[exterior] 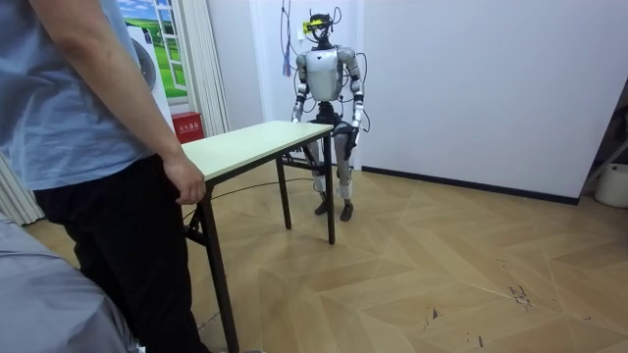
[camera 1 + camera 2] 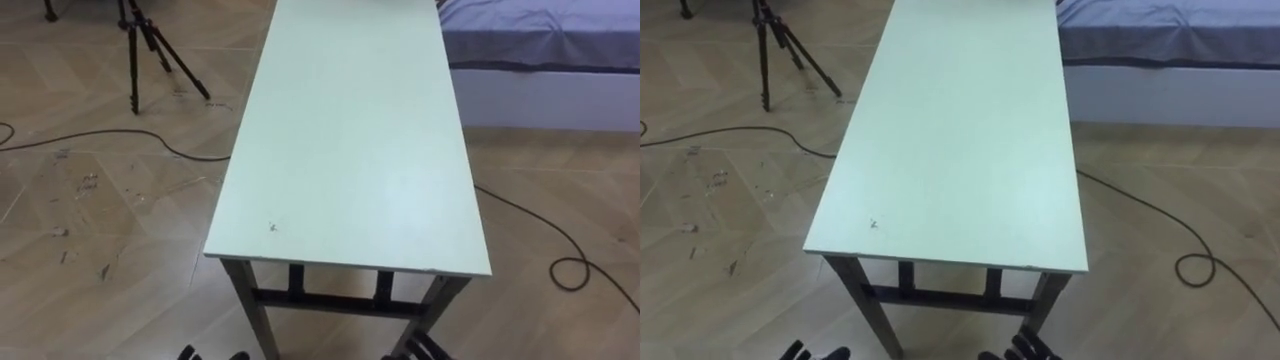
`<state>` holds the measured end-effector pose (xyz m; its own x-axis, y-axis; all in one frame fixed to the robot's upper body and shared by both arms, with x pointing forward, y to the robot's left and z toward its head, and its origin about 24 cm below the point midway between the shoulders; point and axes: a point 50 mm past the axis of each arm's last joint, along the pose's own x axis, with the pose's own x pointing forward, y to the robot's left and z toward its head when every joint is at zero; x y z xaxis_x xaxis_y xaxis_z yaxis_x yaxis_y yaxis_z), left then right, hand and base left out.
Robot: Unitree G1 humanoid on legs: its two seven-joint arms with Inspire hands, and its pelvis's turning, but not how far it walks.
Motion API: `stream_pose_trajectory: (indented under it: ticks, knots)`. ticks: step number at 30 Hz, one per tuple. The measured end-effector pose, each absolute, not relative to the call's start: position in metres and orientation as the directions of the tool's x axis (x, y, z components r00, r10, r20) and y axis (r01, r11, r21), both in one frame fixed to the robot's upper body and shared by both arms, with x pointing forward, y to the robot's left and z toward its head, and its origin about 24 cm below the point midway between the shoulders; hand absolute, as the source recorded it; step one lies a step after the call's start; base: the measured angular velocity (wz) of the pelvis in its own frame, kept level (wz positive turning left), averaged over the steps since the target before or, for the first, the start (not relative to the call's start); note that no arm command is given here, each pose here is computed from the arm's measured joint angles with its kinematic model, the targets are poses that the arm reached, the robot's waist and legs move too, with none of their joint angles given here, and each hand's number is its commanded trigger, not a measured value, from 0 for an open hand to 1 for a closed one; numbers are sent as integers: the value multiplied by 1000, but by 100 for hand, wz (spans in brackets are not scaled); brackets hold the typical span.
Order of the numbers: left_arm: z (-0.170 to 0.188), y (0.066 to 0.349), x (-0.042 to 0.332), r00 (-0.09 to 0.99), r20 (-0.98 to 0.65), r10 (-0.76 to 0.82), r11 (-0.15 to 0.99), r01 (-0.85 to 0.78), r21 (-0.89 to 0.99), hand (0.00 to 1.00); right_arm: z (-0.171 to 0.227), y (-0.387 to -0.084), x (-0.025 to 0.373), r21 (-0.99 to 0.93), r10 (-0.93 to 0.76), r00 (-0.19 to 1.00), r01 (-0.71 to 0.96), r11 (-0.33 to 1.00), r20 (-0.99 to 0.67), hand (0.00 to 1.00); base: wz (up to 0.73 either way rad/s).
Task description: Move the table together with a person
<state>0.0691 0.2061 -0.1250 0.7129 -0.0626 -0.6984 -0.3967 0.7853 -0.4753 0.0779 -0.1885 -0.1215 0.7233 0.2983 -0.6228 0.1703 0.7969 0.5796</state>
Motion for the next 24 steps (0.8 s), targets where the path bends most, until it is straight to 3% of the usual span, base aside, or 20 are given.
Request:
stream_pose_trajectory:
  ticks: [5,12,24]
  knots:
    - [-108,173,78,785,-567,-250,720,-241,-651,0,-110,-172,76,688,420,743,74,722,-520,0,2]
    - [-82,155,92,828,-409,-383,628,-91,-773,0,-89,-153,75,784,534,752,-38,620,-386,0,1]
    - [-56,136,116,853,-229,-470,476,26,-879,0,-76,-146,93,810,612,730,-141,570,-303,0,-2]
